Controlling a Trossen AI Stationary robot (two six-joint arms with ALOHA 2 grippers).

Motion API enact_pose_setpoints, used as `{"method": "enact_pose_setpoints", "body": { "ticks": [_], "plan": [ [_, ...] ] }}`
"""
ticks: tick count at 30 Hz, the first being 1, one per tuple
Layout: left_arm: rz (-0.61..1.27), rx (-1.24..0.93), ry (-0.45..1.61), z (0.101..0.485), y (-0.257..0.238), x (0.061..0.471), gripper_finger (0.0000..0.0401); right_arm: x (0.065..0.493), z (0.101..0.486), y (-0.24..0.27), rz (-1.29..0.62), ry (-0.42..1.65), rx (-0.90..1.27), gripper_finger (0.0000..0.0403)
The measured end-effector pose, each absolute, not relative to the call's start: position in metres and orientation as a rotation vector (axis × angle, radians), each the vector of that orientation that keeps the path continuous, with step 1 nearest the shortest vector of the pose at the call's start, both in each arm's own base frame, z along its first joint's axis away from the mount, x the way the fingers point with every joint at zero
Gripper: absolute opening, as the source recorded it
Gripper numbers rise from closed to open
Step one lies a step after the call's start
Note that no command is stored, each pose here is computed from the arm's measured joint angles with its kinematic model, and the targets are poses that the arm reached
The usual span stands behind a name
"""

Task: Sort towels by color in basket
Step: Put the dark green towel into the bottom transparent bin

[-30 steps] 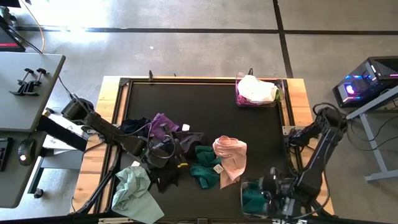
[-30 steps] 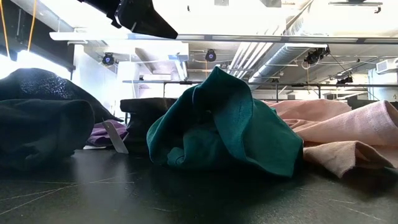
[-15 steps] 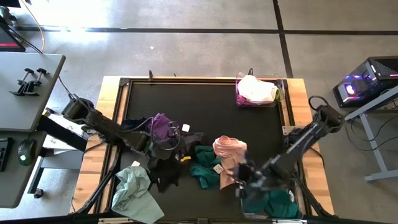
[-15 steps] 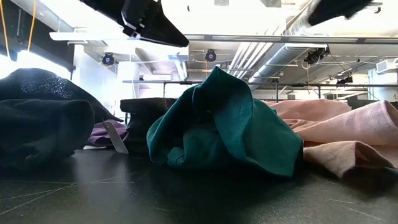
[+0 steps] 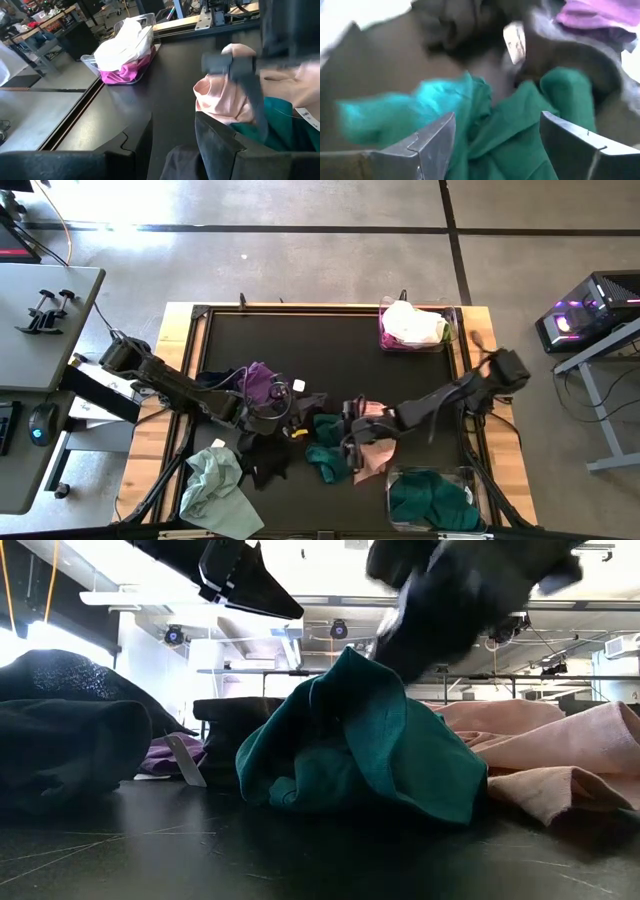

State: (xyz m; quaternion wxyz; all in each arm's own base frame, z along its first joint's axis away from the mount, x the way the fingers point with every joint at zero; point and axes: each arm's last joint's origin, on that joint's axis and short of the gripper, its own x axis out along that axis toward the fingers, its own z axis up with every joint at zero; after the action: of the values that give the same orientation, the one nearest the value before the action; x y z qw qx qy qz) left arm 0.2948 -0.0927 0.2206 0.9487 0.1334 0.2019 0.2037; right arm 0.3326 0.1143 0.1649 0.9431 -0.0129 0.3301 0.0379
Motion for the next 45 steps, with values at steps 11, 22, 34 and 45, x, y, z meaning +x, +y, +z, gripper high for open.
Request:
{"method": "enact_pose_setpoints", "body": {
  "ticks": [11, 22, 34, 45],
  "plan": [
    [0.417, 0.262, 0.411, 0.220, -0.093, 0.295, 0.0133, 0.363, 0.117, 0.110, 0.058, 0.884, -0.040, 0.0229],
    [0.416, 0.270, 0.419, 0.220, -0.092, 0.294, 0.0133, 0.339, 0.174, 0.122, 0.066, 0.814, -0.069, 0.0022],
    [0.416, 0.272, 0.432, 0.218, -0.092, 0.294, 0.0133, 0.222, 0.309, 0.187, 0.280, 0.467, 0.098, 0.0017],
    [0.419, 0.261, 0.428, 0.218, -0.092, 0.294, 0.0133, 0.123, 0.298, 0.209, -0.113, 0.943, 0.504, 0.0018]
  ]
}}
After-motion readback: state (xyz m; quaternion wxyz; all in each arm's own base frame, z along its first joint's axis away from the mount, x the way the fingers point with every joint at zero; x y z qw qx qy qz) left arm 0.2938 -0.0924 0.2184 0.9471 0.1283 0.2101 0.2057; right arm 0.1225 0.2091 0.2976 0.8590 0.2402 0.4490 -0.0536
